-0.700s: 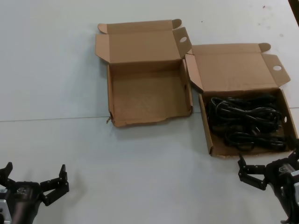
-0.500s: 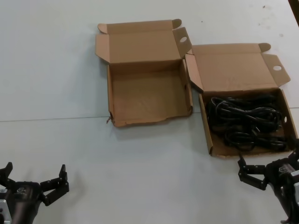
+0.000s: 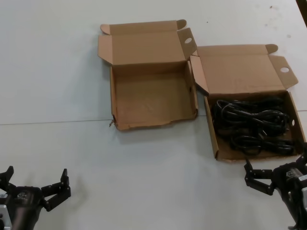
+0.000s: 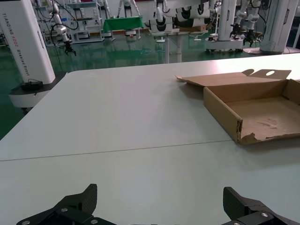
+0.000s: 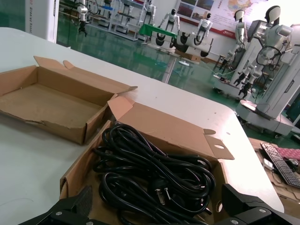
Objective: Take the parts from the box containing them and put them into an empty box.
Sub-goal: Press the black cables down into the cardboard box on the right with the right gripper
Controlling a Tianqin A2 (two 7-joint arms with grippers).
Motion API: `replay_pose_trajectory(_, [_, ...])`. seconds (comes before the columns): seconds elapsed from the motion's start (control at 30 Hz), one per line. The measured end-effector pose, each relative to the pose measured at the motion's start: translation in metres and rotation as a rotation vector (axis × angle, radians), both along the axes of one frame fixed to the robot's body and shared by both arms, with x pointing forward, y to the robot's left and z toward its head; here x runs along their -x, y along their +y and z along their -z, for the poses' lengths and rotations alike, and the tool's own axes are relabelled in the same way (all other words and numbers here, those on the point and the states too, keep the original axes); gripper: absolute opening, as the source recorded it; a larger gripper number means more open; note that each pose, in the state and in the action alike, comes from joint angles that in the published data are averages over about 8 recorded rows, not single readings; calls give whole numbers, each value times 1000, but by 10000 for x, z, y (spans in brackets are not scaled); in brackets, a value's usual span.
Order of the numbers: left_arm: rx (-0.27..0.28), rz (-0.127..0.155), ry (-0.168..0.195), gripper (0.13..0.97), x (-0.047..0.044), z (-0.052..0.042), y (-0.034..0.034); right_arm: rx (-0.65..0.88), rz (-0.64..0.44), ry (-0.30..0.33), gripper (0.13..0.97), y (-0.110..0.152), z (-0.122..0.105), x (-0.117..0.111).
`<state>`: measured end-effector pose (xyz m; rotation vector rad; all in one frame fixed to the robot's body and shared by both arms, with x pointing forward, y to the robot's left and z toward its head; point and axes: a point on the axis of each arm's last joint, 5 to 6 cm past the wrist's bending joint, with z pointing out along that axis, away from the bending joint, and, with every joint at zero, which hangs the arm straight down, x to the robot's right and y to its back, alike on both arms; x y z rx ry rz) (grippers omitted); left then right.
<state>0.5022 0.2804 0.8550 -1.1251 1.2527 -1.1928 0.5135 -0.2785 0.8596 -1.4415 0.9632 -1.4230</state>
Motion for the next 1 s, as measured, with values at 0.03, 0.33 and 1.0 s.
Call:
replay_pose_trajectory(0.03, [0,0,0,955,0,0,0,0,0,0,966,0,0,0])
replay_pose_trajectory(0.33, [0,0,0,903,0,0,0,2,4,-2,966,9,2,-4])
replay_pose_trajectory(1.0, [0,0,0,632,0,0,0,79,-93,-36,966,-3,-587,6])
